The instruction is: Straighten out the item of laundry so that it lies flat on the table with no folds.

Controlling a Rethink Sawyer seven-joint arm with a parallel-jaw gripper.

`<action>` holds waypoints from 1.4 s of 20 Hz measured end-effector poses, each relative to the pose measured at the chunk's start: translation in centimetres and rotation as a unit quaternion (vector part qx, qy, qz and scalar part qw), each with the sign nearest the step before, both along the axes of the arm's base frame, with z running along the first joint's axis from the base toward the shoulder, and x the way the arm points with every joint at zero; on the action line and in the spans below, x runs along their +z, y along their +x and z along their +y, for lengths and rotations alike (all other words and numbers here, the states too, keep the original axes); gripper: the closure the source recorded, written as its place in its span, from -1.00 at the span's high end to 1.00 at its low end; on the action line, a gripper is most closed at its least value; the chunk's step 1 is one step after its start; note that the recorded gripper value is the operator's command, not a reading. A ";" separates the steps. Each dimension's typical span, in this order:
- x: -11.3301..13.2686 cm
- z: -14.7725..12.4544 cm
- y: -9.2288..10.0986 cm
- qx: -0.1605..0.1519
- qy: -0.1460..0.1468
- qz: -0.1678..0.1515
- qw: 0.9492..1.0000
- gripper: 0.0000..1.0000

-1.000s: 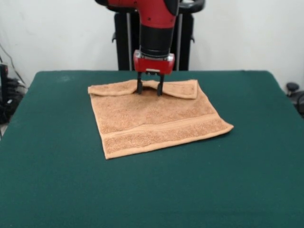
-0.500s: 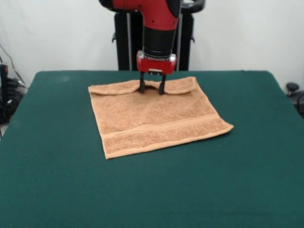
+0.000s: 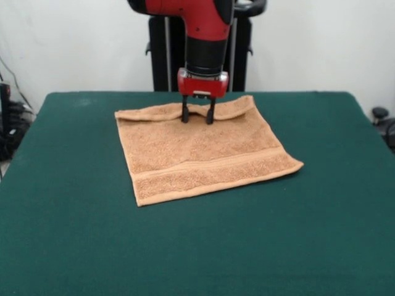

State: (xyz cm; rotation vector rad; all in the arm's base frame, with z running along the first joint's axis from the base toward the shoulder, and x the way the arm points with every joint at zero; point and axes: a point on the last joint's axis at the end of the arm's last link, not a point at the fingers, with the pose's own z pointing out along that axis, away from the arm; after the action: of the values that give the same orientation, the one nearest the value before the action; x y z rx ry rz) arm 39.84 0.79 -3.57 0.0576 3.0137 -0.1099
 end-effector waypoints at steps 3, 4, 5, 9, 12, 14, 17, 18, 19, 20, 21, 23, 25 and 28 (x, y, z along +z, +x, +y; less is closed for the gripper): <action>0.1 -0.1 -0.1 0.000 0.000 -0.004 1.000 1.00; 0.1 -0.1 -0.2 -0.001 0.001 -0.005 1.000 1.00; 0.1 -0.1 -0.2 -0.001 0.001 -0.006 1.000 1.00; 0.1 -0.1 -0.3 -0.001 0.001 -0.005 1.000 1.00; 0.1 -0.1 -0.5 -0.002 0.001 -0.004 1.000 1.00; 0.2 -0.1 -0.6 -0.003 0.001 -0.003 1.000 1.00; 0.2 -0.2 -1.0 -0.005 0.001 0.000 1.000 1.00; 0.3 -0.3 -1.5 -0.007 0.001 0.004 1.000 1.00; 0.4 -0.3 -1.8 -0.009 0.001 0.007 1.000 1.00; 0.4 -0.4 -2.1 -0.010 0.001 0.010 1.000 1.00; 0.5 -0.4 -2.5 -0.012 0.001 0.013 1.000 1.00; 0.6 -0.4 -3.4 -0.015 0.001 0.022 1.000 1.00; 0.5 -0.4 -4.3 -0.016 0.002 0.032 0.999 1.00; 0.5 -0.3 -5.9 -0.017 0.003 0.049 0.999 1.00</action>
State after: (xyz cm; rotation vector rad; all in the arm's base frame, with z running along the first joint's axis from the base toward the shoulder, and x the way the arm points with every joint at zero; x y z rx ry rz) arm 33.95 0.54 -3.12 0.1069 3.1112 -0.1111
